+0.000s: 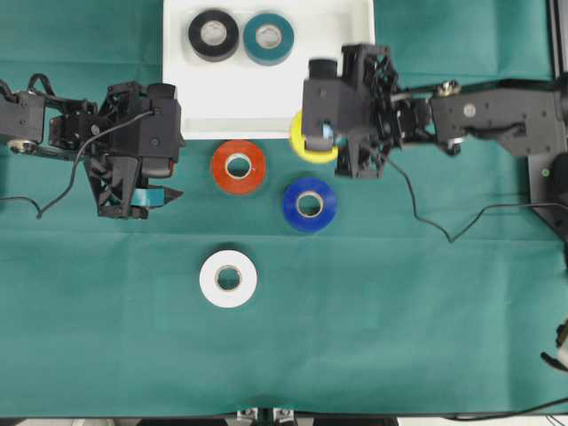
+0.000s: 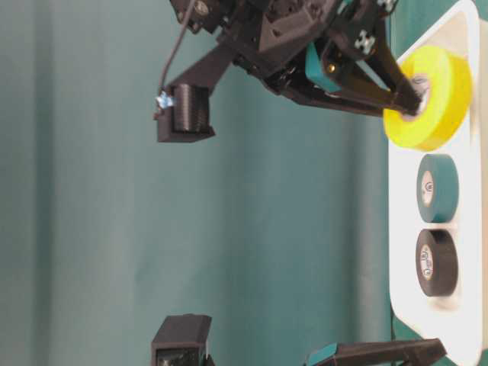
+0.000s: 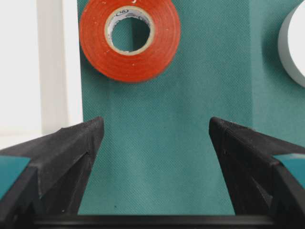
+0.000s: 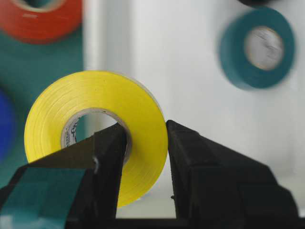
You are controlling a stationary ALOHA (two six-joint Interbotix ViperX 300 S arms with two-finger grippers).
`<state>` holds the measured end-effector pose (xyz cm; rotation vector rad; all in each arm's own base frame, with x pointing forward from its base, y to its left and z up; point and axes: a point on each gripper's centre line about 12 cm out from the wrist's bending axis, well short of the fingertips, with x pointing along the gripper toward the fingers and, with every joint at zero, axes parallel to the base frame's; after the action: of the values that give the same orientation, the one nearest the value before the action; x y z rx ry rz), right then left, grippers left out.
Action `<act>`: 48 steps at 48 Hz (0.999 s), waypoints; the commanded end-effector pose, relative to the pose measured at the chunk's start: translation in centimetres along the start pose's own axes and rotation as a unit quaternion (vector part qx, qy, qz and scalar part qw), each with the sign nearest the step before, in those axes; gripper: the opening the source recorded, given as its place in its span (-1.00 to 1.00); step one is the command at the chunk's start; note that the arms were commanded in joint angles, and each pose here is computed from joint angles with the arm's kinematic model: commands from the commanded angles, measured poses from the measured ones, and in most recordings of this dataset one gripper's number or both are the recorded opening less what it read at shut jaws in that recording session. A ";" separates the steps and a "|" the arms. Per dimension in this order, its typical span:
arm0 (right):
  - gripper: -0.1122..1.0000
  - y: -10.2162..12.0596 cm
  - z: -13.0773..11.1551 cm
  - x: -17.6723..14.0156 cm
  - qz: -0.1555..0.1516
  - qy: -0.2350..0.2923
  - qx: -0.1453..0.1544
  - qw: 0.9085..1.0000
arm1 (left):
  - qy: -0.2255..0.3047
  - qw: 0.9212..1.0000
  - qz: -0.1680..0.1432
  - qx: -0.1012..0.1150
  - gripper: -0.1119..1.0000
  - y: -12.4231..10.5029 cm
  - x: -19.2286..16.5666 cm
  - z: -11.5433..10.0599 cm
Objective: Put the tape alternately from left to right into the white case.
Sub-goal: 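Lift the yellow tape with the right gripper and carry it to the tray, then set the yellow tape down in the tray and open the right gripper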
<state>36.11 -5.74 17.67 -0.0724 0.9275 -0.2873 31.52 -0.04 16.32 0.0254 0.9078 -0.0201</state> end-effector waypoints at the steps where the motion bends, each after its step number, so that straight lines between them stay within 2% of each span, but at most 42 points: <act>1: -0.29 -1.9 0.9 -0.7 -0.013 -0.024 0.016 1.000 | -0.018 1.000 -0.001 -0.001 0.26 -0.1 -0.6 0.9; 8: -0.29 -4.8 0.4 -0.1 -0.033 -0.030 0.032 0.998 | -0.016 1.000 -0.001 -0.001 0.26 -0.1 -0.6 0.8; 16: -0.29 -7.8 -0.4 0.5 -0.047 -0.039 0.065 0.996 | -0.015 1.000 -0.001 -0.001 0.27 -0.1 -0.5 0.7; 22: -0.29 -9.4 -1.1 1.2 -0.055 -0.038 0.082 0.994 | -0.015 1.000 0.000 0.000 0.26 -0.1 -0.5 0.8; 33: -0.29 -10.7 -2.0 2.4 -0.062 -0.025 0.097 0.993 | -0.015 1.000 -0.001 -0.001 0.26 -0.1 -0.5 0.8; 48: -0.29 -10.9 -1.8 2.6 -0.057 -0.037 0.100 0.993 | -0.015 1.000 0.000 0.000 0.26 -0.1 -0.4 0.8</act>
<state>33.47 -16.59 15.56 0.0484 0.8579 -0.4784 31.53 -0.04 16.27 0.0239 0.9094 -0.0194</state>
